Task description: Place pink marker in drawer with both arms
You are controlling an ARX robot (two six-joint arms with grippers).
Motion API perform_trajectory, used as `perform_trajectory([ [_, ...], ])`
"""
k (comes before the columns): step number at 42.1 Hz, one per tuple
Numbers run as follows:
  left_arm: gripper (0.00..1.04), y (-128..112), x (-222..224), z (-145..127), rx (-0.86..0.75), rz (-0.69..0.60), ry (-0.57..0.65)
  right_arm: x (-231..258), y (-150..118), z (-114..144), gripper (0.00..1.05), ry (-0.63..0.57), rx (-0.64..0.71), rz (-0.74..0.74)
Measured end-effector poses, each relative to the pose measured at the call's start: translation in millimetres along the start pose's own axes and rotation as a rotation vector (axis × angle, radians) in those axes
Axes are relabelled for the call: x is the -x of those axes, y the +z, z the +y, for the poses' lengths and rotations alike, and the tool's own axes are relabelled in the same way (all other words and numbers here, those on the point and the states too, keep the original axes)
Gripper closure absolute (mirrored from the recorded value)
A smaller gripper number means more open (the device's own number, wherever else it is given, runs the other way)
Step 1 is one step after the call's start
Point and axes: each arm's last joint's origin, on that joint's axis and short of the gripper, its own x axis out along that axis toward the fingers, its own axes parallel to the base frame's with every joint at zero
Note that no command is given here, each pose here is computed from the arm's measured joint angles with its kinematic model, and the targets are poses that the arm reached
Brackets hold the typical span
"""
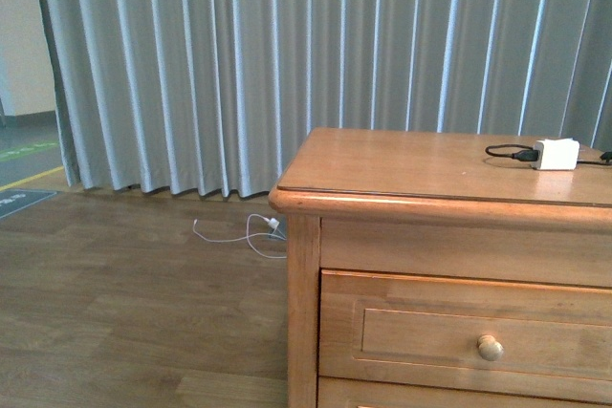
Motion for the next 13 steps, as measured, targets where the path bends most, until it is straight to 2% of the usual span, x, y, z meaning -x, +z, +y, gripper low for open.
perform_trajectory([
  [7, 0.06, 0.0, 0.0, 0.0, 0.0, 0.0, 0.0, 0.0, 0.0, 0.0, 0.5, 0.0, 0.0, 0.0],
  [11, 0.06, 0.0, 0.0, 0.0, 0.0, 0.0, 0.0, 0.0, 0.0, 0.0, 0.29, 0.0, 0.0, 0.0],
  [13, 0.06, 0.0, 0.0, 0.0, 0.0, 0.0, 0.0, 0.0, 0.0, 0.0, 0.22, 0.0, 0.0, 0.0],
])
